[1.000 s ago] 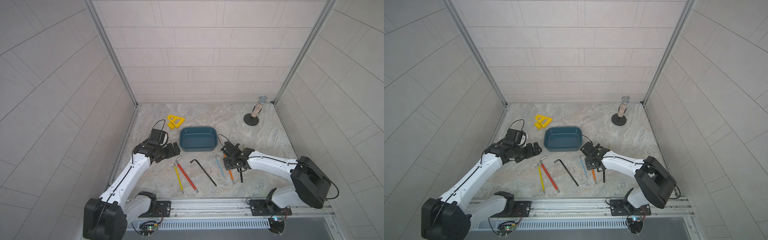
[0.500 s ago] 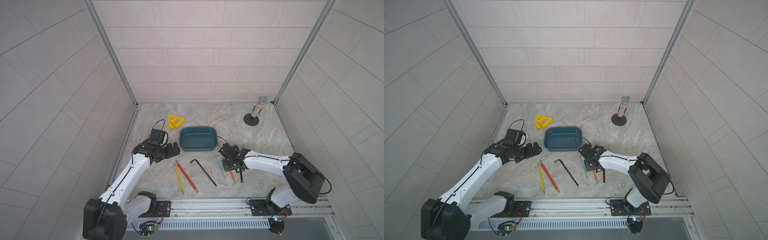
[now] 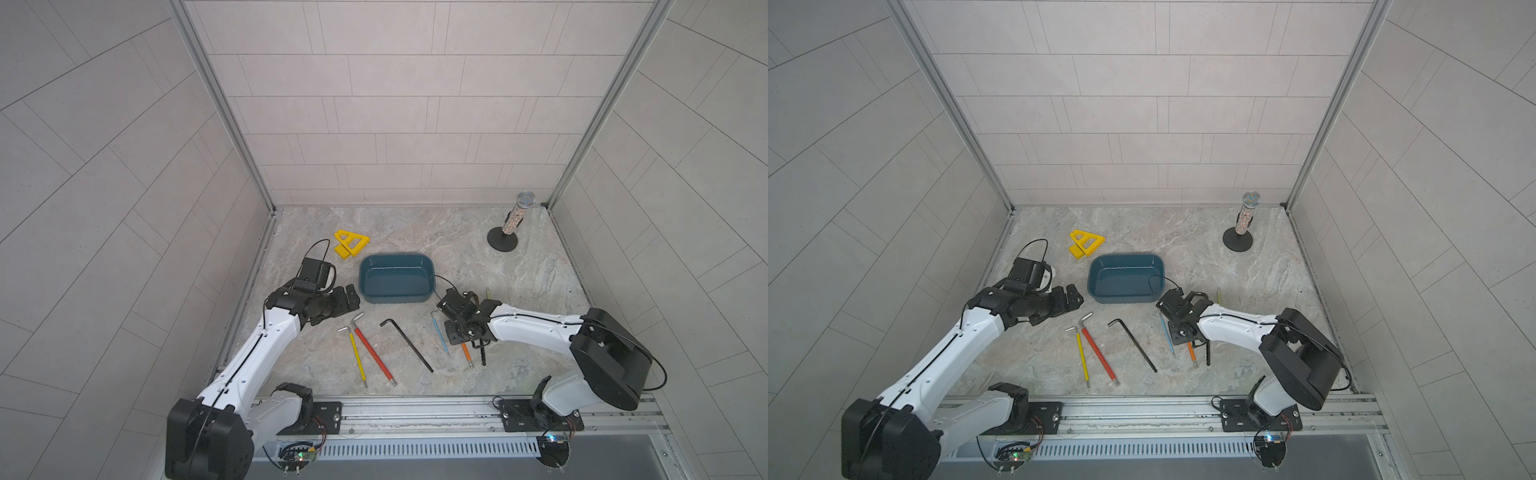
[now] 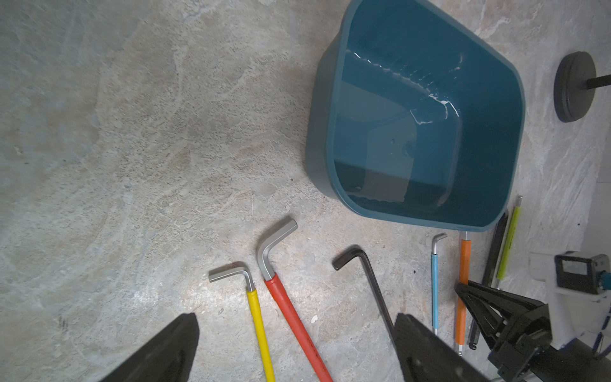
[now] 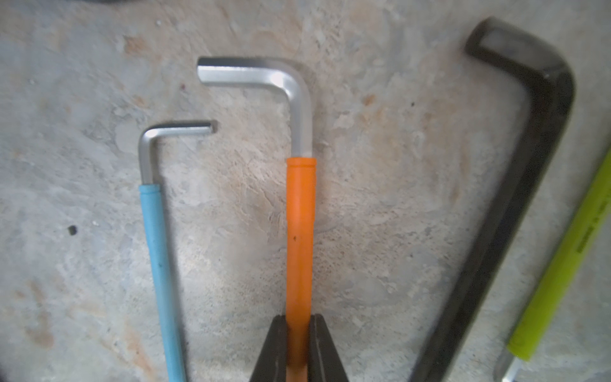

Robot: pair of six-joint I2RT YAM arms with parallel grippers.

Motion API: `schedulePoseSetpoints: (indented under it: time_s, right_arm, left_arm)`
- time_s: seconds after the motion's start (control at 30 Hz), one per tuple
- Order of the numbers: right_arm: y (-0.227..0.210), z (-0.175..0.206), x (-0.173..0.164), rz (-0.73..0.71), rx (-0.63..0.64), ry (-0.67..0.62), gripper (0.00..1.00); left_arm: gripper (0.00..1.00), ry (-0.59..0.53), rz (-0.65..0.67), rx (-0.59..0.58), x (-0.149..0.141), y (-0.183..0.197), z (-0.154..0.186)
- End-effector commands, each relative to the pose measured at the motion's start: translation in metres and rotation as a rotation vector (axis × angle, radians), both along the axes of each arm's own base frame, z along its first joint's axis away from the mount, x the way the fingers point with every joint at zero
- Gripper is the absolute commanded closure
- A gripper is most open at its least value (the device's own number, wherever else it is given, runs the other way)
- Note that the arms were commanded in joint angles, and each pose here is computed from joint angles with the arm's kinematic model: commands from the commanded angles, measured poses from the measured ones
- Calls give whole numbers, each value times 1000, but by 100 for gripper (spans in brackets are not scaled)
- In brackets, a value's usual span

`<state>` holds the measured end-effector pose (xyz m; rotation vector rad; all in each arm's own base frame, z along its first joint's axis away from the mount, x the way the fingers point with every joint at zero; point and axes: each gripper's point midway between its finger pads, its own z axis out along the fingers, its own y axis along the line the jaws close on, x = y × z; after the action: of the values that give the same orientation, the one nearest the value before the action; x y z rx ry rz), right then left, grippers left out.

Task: Put the hex key on the desktop into the storage box
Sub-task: Pick up the Allen key from the center of the board, then place the Allen key in the storage box.

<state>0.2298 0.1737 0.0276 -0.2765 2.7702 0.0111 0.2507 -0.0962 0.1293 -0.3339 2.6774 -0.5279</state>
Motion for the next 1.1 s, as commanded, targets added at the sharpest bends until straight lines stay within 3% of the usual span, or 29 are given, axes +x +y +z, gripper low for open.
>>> schedulePoseSetpoints:
  time_s: [0.0,0.2,0.57,0.8,1.07]
  right_arm:
    - [-5,29,4,-8,15,-83,100]
    - [-10,80,11,34,33,-198,100]
    - [11,149,52,292,-36,-331,100]
    - [69,166,96,568,-21,-371,100]
    - [123,141,144,773,-88,-297,100]
  left_arm:
    - [0,-38,23,-17,1,1,10]
    - [0,-129,61,-107,9,-6,35]
    - [0,-317,92,-67,26,12,84]
    - [0,-368,181,-80,32,42,102]
    - [0,-370,239,-132,37,64,105]
